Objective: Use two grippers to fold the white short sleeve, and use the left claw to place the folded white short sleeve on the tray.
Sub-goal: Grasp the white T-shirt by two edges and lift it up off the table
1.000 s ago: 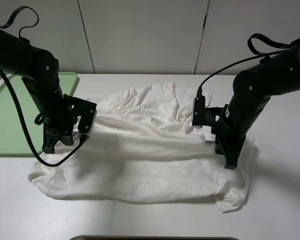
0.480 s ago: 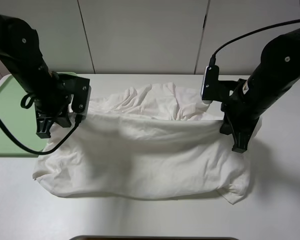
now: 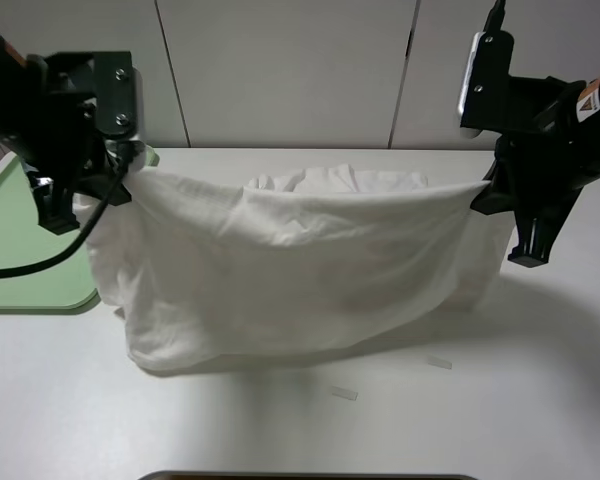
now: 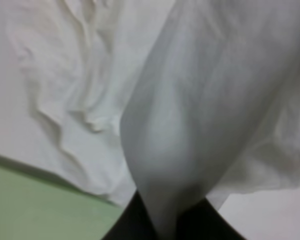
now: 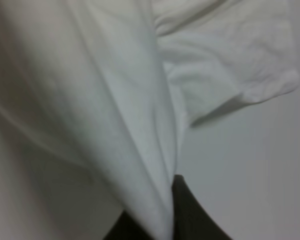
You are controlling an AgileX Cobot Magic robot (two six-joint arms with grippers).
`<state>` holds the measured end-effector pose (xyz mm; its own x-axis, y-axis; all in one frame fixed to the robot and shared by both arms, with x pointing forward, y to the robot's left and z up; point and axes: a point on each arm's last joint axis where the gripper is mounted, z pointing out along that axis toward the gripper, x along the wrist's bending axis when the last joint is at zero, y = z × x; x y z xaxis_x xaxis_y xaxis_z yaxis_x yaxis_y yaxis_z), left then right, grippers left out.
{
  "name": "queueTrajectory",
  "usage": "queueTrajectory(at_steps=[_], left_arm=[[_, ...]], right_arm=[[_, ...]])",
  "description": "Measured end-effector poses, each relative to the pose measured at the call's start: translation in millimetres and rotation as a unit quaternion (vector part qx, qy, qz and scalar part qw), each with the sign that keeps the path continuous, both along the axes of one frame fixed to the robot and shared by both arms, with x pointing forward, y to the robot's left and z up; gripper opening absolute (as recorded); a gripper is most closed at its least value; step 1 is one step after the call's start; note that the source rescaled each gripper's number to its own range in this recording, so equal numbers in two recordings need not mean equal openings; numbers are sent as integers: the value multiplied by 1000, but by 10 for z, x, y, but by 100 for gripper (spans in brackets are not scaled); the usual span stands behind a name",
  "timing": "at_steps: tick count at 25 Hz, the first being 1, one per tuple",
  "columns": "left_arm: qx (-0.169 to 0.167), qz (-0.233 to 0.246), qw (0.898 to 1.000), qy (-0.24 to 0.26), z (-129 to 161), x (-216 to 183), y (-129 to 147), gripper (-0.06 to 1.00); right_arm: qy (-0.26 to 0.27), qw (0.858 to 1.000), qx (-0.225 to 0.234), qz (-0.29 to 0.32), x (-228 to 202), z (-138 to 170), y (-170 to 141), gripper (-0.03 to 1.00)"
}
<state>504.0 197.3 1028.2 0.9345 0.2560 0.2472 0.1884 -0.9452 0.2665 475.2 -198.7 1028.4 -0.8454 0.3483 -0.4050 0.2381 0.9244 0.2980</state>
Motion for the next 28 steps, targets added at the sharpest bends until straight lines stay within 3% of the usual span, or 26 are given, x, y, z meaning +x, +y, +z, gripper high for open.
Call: queueTrajectory(at_steps=[9, 11, 21, 28], left_arm=[[4, -16, 993, -117, 694, -390, 201, 1], [1, -16, 991, -135, 878, -456, 230, 1], [-20, -9, 982, -190, 1709, -575, 273, 1], [-31, -8, 976, -213, 2037, -676, 306, 1]], right_arm=[[-44, 999, 2, 3, -146, 317, -89, 0], [-55, 998, 5, 0, -149, 507, -96, 0], [-118, 993, 24, -11, -101, 1308, -99, 0], [-139, 990, 34, -20, -181, 1746, -144, 0]])
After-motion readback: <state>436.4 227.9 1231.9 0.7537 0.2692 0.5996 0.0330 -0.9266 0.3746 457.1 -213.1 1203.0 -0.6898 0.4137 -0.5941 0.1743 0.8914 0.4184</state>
